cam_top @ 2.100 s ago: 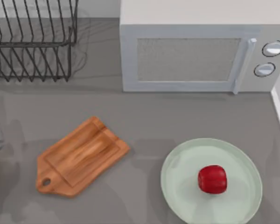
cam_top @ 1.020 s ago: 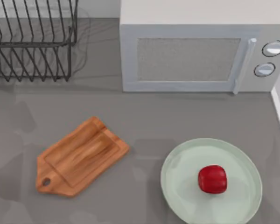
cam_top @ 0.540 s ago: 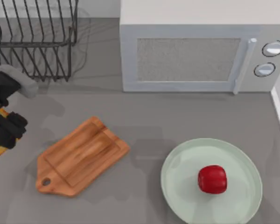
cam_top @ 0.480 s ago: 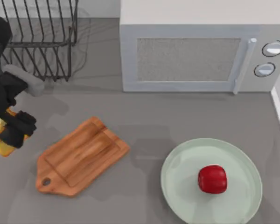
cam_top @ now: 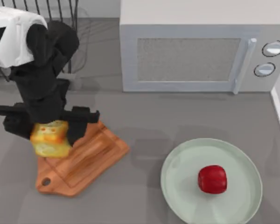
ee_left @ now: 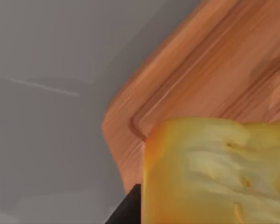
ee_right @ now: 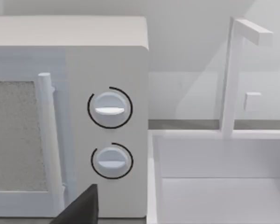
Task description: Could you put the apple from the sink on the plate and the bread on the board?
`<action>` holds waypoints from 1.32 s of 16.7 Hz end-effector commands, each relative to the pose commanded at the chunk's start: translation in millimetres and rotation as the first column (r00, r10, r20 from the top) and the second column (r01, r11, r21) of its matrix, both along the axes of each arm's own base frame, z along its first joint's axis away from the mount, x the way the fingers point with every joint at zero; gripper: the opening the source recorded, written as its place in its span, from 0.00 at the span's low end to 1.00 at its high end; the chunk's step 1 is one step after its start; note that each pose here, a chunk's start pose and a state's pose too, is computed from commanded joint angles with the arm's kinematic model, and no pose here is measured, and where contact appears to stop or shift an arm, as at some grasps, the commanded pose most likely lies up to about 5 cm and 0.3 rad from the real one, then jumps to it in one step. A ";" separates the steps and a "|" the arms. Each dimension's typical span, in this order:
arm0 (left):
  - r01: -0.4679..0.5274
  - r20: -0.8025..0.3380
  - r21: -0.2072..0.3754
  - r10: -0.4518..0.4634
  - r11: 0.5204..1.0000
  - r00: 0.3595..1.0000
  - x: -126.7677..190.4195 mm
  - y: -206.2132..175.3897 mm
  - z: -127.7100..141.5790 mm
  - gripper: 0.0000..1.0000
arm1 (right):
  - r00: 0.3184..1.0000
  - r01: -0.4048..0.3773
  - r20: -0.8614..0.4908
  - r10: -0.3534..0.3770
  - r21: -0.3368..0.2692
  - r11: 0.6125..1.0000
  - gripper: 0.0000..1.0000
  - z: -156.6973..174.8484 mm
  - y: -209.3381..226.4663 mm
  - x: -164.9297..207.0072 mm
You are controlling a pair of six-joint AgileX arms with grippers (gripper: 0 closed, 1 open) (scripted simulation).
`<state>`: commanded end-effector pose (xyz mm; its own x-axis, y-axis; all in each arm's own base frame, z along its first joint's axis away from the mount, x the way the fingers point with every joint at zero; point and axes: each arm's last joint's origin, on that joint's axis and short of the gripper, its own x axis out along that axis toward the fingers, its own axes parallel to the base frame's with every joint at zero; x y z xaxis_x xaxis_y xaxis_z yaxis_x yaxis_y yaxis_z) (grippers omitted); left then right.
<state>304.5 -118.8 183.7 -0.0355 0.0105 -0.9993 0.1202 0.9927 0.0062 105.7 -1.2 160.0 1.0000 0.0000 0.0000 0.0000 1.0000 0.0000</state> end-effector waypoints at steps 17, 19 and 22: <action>-0.103 0.034 -0.009 0.103 0.995 0.994 -6.5 -25.2 -22.4 0.00 | 1.000 0.000 0.000 0.000 0.000 1.000 1.00 0.0 0.0 0.0; -0.103 0.034 -0.009 0.103 0.995 0.994 -6.6 -25.3 -29.9 0.00 | 1.000 0.000 0.000 0.000 0.000 1.000 1.00 0.0 0.0 0.0; -0.102 0.038 -0.011 0.103 0.995 0.994 -6.8 -25.7 -42.1 0.00 | 1.000 0.000 0.000 0.000 0.000 1.000 1.00 0.0 0.0 0.0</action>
<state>297.6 -144.5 141.6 0.0024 -0.0004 -1.0000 0.0176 0.9998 -0.0004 105.7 -1.2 160.0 1.0000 0.0000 0.0000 0.0000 1.0000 0.0000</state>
